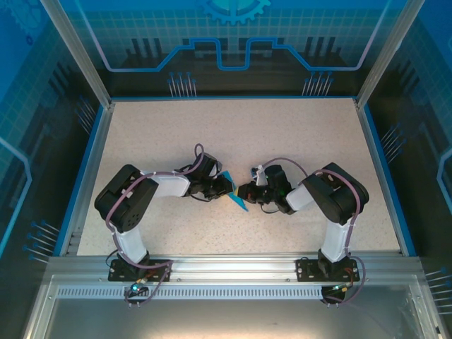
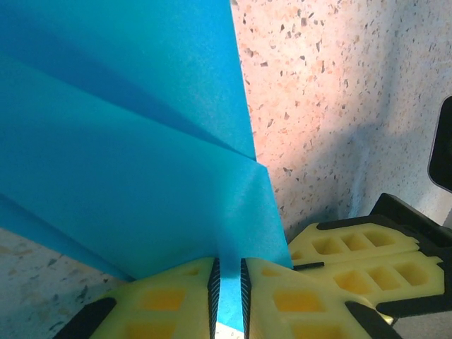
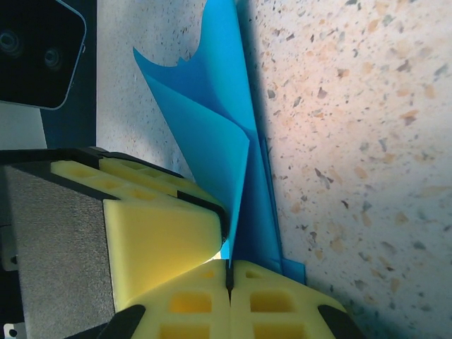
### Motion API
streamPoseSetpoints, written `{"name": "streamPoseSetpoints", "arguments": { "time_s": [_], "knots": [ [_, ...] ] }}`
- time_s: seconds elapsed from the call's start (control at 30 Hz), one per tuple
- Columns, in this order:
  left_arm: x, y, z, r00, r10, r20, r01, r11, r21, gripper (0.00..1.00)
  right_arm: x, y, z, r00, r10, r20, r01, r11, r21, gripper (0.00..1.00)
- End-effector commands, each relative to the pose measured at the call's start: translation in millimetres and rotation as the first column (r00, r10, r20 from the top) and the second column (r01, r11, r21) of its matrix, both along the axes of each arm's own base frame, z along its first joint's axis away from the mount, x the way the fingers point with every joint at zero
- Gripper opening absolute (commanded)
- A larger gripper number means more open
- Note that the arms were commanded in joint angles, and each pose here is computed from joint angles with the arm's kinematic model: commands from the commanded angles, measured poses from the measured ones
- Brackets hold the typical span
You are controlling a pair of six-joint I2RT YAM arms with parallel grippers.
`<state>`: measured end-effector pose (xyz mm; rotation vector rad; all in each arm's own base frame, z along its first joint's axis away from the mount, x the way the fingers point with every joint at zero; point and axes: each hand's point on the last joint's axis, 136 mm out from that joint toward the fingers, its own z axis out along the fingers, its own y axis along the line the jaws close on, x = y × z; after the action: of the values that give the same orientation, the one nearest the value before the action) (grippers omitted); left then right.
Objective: Fold a paper plane with a square sheet of paper (pick it up from the middle)
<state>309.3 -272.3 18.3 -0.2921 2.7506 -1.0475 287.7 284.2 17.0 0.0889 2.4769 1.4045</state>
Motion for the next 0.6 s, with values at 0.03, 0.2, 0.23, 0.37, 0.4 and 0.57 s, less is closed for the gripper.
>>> {"name": "streamPoseSetpoints", "arguments": {
  "time_s": [0.03, 0.2, 0.23, 0.37, 0.4, 0.57],
  "knots": [
    [-2, 6, -16, 1.0, 0.001, -0.023, 0.001, 0.998, 0.068, 0.16, -2, -17, -34, 0.995, -0.051, -0.088, 0.038, 0.99, -0.138, 0.0],
    [-6, 10, -22, 0.999, 0.017, -0.052, -0.013, 0.997, 0.08, 0.15, 3, -10, -8, 0.998, -0.016, -0.067, 0.009, 0.994, -0.105, 0.05],
    [-6, 10, -23, 0.998, 0.019, -0.055, -0.014, 0.996, 0.083, 0.14, 4, -10, -4, 0.998, -0.012, -0.062, 0.006, 0.995, -0.101, 0.07],
    [-9, 12, -27, 0.997, 0.03, -0.073, -0.024, 0.996, 0.088, 0.13, 6, -13, 15, 0.999, 0.0, -0.034, -0.004, 0.995, -0.102, 0.14],
    [-9, 13, -28, 0.997, 0.032, -0.076, -0.025, 0.996, 0.09, 0.13, 6, -13, 20, 1.0, 0.004, -0.023, -0.006, 0.995, -0.102, 0.15],
    [-11, 14, -32, 0.995, 0.038, -0.088, -0.03, 0.995, 0.09, 0.11, 3, -18, 34, 1.0, 0.022, -0.003, -0.022, 0.992, -0.128, 0.2]
  ]
}}
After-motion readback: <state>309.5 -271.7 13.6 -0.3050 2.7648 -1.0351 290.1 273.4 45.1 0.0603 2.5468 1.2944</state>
